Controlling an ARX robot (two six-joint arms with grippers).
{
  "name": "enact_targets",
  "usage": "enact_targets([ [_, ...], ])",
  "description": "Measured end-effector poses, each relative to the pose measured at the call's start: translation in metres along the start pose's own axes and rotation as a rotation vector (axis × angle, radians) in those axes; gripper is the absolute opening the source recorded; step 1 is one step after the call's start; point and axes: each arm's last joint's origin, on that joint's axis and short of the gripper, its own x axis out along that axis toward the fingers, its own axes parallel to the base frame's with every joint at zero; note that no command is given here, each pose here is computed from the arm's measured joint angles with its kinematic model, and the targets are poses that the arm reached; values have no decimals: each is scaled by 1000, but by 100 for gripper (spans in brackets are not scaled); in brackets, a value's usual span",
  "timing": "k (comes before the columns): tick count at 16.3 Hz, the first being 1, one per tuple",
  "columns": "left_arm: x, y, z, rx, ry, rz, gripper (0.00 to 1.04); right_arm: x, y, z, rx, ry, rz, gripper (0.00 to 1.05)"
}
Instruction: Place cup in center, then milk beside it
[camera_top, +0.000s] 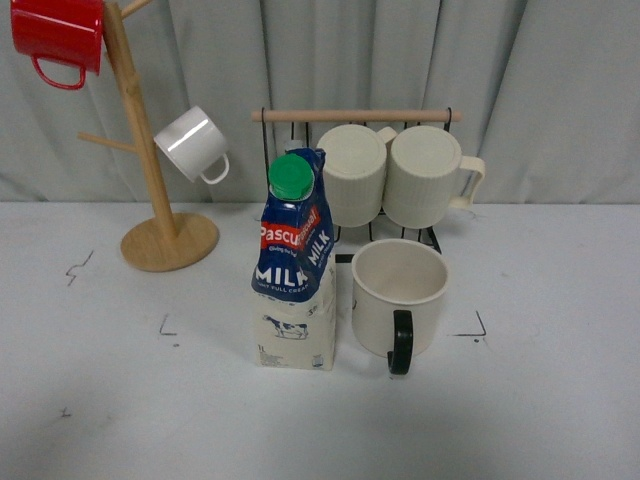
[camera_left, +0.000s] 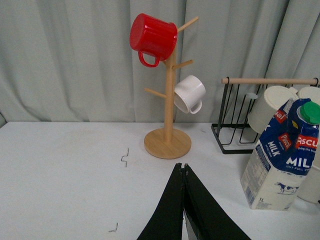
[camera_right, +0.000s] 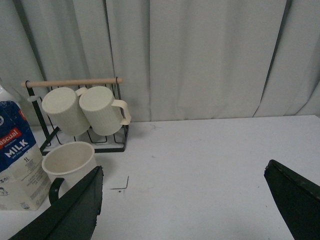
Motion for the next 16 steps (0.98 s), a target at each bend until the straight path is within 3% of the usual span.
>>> enact_targets([
  [3, 0, 0, 0, 0, -3, 0, 2, 0, 0, 0, 0, 0, 0, 98],
  [5, 0, 0, 0, 0, -3, 0, 25, 0, 0, 0, 0, 0, 0, 98],
  [7, 0, 0, 0, 0, -2, 0, 38, 0, 0, 0, 0, 0, 0, 98],
  [13, 0, 0, 0, 0, -2, 0, 95, 0, 0, 0, 0, 0, 0, 98],
  [14, 0, 0, 0, 1, -3, 0, 100, 0, 0, 0, 0, 0, 0, 98],
  [16, 0, 0, 0, 0, -2, 0, 98, 0, 0, 0, 0, 0, 0, 98],
])
